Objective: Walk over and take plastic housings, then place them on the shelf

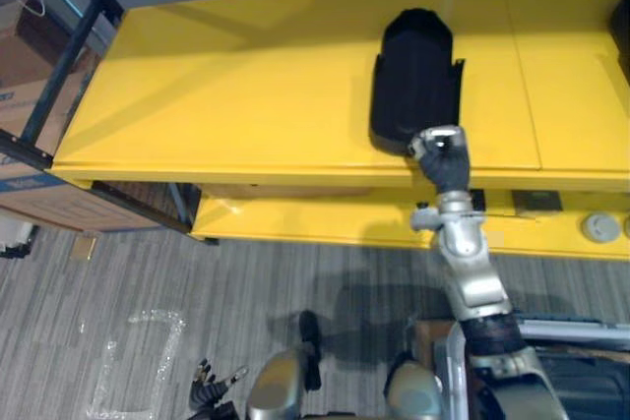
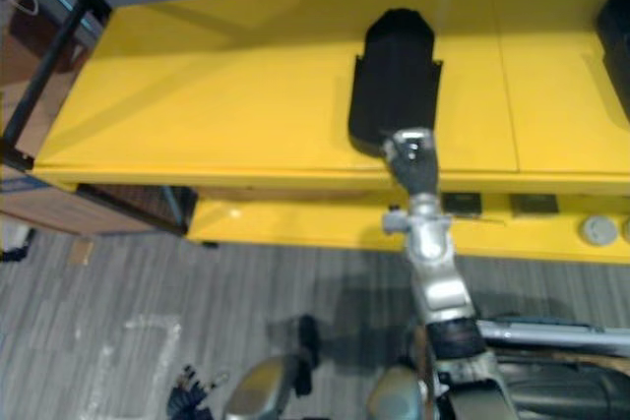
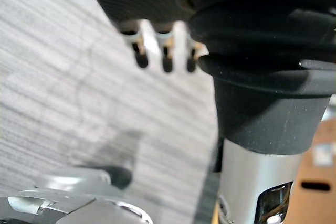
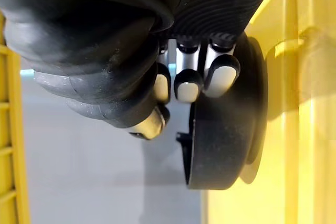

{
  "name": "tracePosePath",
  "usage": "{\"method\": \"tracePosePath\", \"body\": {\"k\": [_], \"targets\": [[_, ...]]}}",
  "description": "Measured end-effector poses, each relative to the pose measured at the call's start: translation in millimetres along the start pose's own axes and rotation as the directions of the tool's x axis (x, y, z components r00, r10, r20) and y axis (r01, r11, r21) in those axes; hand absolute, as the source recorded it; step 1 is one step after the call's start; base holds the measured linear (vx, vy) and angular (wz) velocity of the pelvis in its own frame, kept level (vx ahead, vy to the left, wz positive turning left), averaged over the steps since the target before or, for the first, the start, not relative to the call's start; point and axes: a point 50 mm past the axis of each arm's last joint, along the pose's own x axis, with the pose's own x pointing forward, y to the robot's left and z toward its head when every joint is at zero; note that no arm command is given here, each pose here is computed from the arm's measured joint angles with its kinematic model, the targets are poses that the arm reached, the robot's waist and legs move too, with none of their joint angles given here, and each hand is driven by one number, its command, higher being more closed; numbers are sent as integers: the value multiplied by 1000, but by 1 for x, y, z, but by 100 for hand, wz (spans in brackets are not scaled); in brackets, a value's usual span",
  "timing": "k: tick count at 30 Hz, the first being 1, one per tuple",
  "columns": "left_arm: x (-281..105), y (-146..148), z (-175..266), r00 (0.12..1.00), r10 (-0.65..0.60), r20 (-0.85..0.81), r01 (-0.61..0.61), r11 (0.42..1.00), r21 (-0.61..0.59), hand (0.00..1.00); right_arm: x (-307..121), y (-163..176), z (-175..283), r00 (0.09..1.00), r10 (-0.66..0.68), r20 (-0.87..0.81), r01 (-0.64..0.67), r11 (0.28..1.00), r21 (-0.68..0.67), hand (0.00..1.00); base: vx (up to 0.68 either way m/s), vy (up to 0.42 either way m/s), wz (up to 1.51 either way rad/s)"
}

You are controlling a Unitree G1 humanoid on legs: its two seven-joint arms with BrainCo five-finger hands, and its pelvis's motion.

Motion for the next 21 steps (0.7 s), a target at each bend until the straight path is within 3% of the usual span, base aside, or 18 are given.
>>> {"method": "tracePosePath", "body": {"k": [21], "targets": [[0, -6, 3, 999, -29, 14, 28, 1000, 10, 0, 36, -19, 13, 993, -109, 45, 111, 993, -40, 100, 3, 1, 1]]}}
